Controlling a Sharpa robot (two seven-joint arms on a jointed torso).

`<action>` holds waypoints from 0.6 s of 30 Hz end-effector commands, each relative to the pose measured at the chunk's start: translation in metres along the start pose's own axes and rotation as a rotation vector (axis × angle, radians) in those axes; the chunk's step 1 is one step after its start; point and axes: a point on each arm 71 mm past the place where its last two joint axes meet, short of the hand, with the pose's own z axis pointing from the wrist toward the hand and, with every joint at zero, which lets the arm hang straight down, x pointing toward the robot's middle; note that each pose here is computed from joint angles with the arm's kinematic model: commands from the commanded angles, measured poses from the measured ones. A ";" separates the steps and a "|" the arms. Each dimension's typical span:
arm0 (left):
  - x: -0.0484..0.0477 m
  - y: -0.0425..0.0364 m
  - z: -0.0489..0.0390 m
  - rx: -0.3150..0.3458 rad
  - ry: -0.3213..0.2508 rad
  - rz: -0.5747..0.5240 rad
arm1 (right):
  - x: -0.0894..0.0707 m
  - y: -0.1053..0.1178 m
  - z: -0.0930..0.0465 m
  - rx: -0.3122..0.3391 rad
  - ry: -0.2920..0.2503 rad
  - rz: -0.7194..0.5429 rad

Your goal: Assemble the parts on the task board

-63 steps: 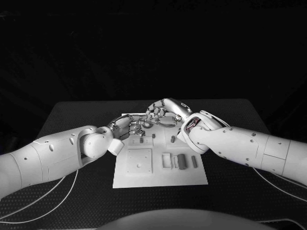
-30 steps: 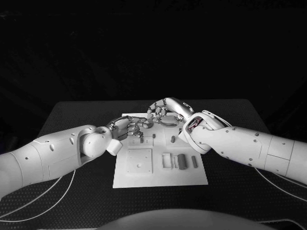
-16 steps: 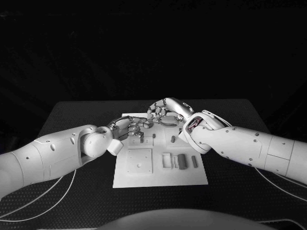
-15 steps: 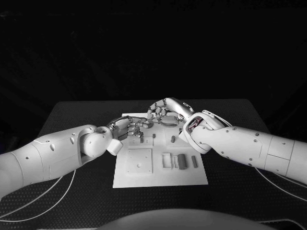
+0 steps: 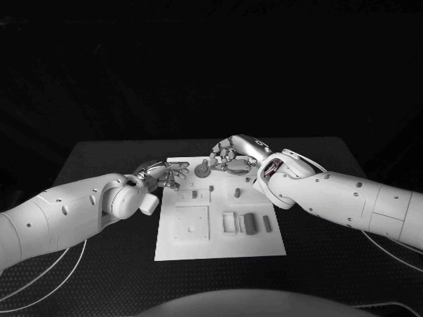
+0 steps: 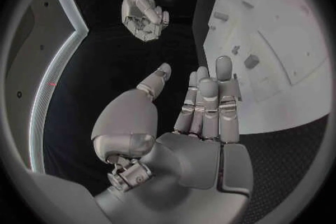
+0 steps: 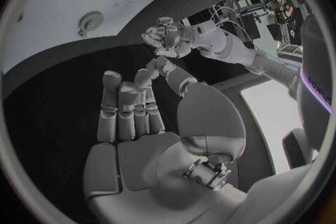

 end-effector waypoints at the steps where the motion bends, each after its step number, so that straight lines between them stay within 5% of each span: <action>1: 0.0071 -0.0036 -0.0008 -0.016 -0.010 0.143 | 0.005 -0.004 0.002 0.061 0.088 -0.115; 8: 0.0265 -0.0244 -0.0054 0.003 0.055 0.239 | 0.007 -0.001 0.005 0.087 0.096 -0.181; 13: 0.0322 -0.0419 -0.0070 0.033 0.021 0.306 | 0.005 0.004 0.009 0.089 0.098 -0.265; 18: 0.0358 -0.0471 -0.0091 0.024 -0.031 0.306 | 0.007 0.009 0.013 0.075 0.124 -0.329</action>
